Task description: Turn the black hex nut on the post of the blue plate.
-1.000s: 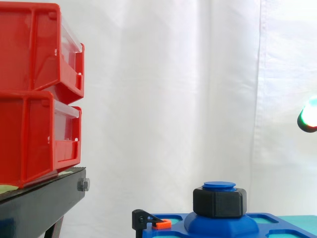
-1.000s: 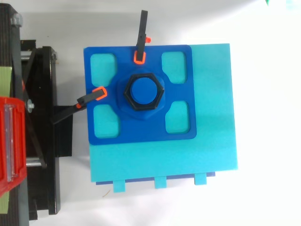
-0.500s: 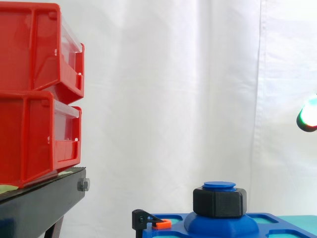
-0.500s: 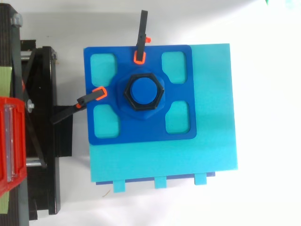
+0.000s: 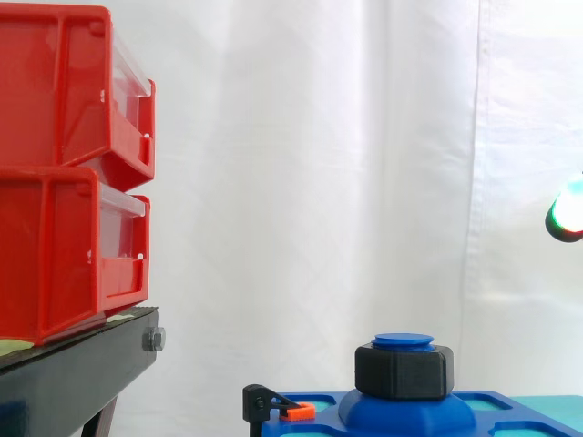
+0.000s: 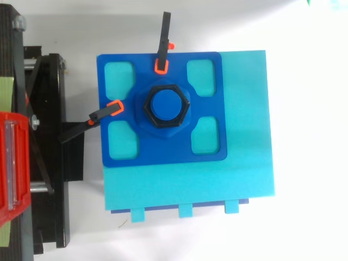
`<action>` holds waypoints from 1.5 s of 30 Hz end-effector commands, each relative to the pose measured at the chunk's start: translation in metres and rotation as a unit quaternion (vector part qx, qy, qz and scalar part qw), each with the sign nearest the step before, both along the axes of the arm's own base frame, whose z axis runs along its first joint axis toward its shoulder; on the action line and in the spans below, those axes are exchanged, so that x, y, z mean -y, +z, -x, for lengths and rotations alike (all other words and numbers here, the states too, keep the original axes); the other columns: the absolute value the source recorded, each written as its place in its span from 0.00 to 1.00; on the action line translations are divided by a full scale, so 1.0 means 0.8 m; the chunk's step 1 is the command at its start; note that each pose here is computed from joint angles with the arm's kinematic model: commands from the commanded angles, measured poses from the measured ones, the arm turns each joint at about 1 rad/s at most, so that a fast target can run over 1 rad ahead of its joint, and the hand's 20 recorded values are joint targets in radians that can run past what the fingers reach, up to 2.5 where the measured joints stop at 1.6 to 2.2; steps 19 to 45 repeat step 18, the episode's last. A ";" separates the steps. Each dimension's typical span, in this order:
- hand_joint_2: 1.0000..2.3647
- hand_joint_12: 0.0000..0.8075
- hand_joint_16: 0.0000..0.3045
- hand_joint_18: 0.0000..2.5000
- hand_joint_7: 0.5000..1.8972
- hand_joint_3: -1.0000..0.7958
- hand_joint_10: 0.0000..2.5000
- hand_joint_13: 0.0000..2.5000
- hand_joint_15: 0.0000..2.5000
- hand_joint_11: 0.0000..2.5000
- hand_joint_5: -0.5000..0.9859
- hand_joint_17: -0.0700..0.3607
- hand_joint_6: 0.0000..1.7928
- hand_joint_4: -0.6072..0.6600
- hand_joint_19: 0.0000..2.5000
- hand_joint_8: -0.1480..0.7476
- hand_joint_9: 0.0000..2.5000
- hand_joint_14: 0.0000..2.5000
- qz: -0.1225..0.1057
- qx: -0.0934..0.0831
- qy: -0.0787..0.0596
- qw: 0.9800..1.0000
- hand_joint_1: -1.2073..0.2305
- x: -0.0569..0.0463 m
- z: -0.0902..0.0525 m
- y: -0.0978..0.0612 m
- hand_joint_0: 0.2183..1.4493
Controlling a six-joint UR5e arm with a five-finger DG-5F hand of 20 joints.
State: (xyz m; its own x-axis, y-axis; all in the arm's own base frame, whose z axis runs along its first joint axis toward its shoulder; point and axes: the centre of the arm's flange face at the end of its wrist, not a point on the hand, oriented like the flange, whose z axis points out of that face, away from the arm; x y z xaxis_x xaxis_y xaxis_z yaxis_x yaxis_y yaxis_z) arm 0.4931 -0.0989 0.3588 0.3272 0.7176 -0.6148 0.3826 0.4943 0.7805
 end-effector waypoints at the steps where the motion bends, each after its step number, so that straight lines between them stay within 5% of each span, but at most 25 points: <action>1: 0.00 0.41 0.16 0.00 0.14 0.28 0.00 0.00 0.00 0.00 0.16 0.41 0.28 0.54 0.00 0.33 0.00 0.00 0.000 0.000 0.000 1.000 0.62 0.000 0.000 0.000 0.16; 45: 0.00 0.42 0.17 0.00 0.17 0.28 0.00 0.00 0.00 0.00 0.15 0.43 0.28 0.52 0.00 0.31 0.00 0.00 0.000 0.000 0.000 1.000 0.63 0.000 0.000 0.000 0.16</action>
